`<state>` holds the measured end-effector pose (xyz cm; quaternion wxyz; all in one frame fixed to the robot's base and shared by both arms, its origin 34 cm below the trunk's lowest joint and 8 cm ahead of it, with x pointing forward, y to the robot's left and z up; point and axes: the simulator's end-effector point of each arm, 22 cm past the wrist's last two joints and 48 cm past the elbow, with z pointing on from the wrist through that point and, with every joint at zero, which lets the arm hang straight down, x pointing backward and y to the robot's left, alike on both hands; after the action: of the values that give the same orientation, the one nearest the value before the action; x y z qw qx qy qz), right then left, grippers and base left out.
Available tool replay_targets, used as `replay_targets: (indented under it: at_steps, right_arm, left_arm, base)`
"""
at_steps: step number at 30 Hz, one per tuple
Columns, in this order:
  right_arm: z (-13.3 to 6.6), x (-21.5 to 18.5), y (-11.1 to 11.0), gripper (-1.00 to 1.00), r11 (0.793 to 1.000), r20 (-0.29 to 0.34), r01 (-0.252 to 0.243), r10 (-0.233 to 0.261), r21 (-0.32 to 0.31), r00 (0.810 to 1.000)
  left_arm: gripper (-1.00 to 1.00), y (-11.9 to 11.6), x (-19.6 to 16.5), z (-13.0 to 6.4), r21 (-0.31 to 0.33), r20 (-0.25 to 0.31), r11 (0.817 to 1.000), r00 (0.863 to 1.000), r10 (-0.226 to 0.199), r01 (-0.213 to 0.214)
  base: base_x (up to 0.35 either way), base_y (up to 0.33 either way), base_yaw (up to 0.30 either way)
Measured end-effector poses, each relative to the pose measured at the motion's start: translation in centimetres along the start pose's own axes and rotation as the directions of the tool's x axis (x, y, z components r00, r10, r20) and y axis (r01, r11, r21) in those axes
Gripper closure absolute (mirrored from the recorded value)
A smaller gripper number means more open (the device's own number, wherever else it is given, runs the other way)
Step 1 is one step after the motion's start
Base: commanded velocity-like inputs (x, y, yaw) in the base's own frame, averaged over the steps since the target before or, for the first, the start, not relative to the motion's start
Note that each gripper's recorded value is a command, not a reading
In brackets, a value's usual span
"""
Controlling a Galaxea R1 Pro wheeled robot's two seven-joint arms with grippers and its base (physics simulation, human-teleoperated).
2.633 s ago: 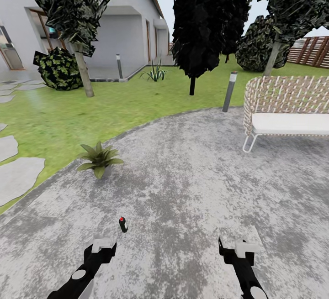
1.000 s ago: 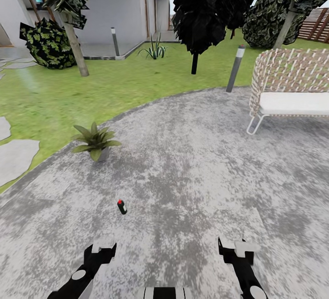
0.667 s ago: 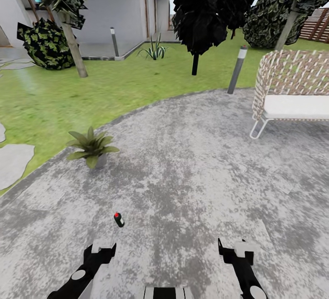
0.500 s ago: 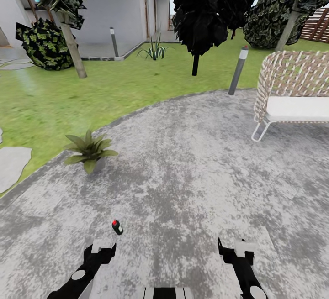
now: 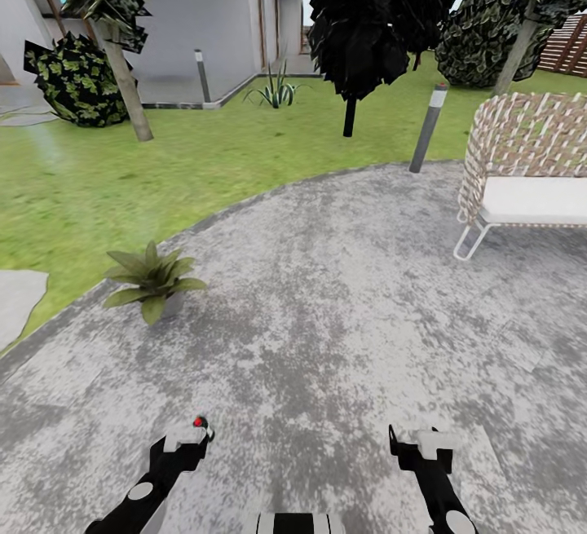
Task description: Pick up the pesticide atomizer in the garden and spray insectifuge to fully cover both potted plants in the garden.
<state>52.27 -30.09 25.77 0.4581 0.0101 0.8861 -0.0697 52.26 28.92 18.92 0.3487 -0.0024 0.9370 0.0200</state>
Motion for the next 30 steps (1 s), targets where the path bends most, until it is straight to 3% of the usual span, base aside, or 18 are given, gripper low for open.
replay_targets:
  at_steps: [8,17,30]
  right_arm:
    - [0.0,0.01,0.0,-1.0,1.0,0.0,0.0,0.0,0.0,1.0]
    - [0.01,-0.01,0.01,-1.0,1.0,0.0,0.0,0.0,0.0,1.0]
    - [0.02,-0.03,-0.05,-1.0,1.0,0.001,-0.001,0.001,0.001,1.0]
  left_arm:
    - [-1.0,0.0,-0.06,0.02,0.0,0.001,1.0,1.0,0.0,0.0]
    - [-1.0,-0.04,-0.06,0.02,0.002,0.001,1.0,1.0,0.004,-0.004]
    - [-1.0,-0.18,-0.07,0.02,0.004,0.001,1.0,1.0,0.003,-0.003]
  base:
    - [0.139,-0.087,0.0]
    - [0.007,-0.004,0.133]
    - [0.0,0.0,0.01]
